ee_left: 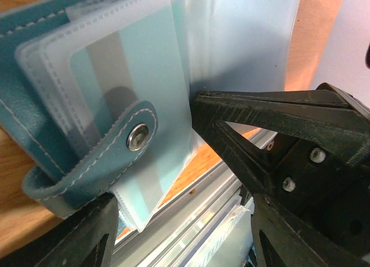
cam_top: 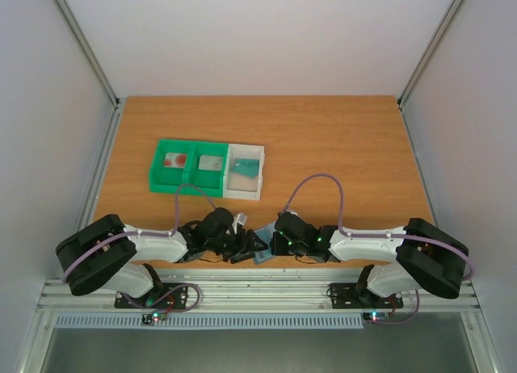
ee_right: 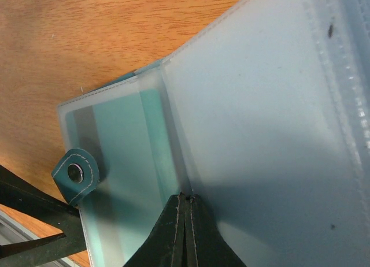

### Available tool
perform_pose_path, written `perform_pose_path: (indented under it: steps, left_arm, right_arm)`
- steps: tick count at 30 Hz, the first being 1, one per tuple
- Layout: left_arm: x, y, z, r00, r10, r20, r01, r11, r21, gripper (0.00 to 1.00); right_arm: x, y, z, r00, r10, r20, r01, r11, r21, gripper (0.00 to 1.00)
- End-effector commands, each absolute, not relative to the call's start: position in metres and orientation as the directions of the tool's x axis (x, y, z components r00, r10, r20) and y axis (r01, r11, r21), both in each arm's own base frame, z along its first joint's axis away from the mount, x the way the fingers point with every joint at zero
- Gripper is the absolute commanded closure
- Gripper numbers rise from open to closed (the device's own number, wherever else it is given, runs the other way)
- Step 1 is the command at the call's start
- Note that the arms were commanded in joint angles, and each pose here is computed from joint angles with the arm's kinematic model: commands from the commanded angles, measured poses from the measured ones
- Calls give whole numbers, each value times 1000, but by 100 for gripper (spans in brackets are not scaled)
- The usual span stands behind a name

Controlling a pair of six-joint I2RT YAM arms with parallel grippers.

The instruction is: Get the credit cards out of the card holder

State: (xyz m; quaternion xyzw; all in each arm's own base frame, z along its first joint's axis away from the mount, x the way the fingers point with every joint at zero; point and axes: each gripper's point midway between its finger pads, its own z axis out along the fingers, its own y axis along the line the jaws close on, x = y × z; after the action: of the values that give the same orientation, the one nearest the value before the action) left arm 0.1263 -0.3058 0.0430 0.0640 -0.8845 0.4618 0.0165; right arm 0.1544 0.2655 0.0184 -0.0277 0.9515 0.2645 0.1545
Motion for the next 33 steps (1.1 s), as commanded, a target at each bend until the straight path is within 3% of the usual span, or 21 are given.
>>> perform_pose_path:
  steps: [1,15,24,33]
  left_arm:
    - [134,-319,72,-995,-96,12,-55,469,-881,37]
    - [138,-324,81,-994,-104,-13,-35,442,-896,39]
    - [140,-321,74,-994,-100,-32,-23,503,-864,63]
    - [147,-307,73,-987,-132,-93,-2,586,-810,66]
  right_arm:
    - [141,242,-5,-966,10,-257,-101,904,416,98]
    - [141,244,-5,-967,10,-256,-104,897,430,98]
    - [138,255,0,-968,-9,-252,-134,866,482,94]
    - [137,264,3,-969,-9,-248,-141,840,524,91]
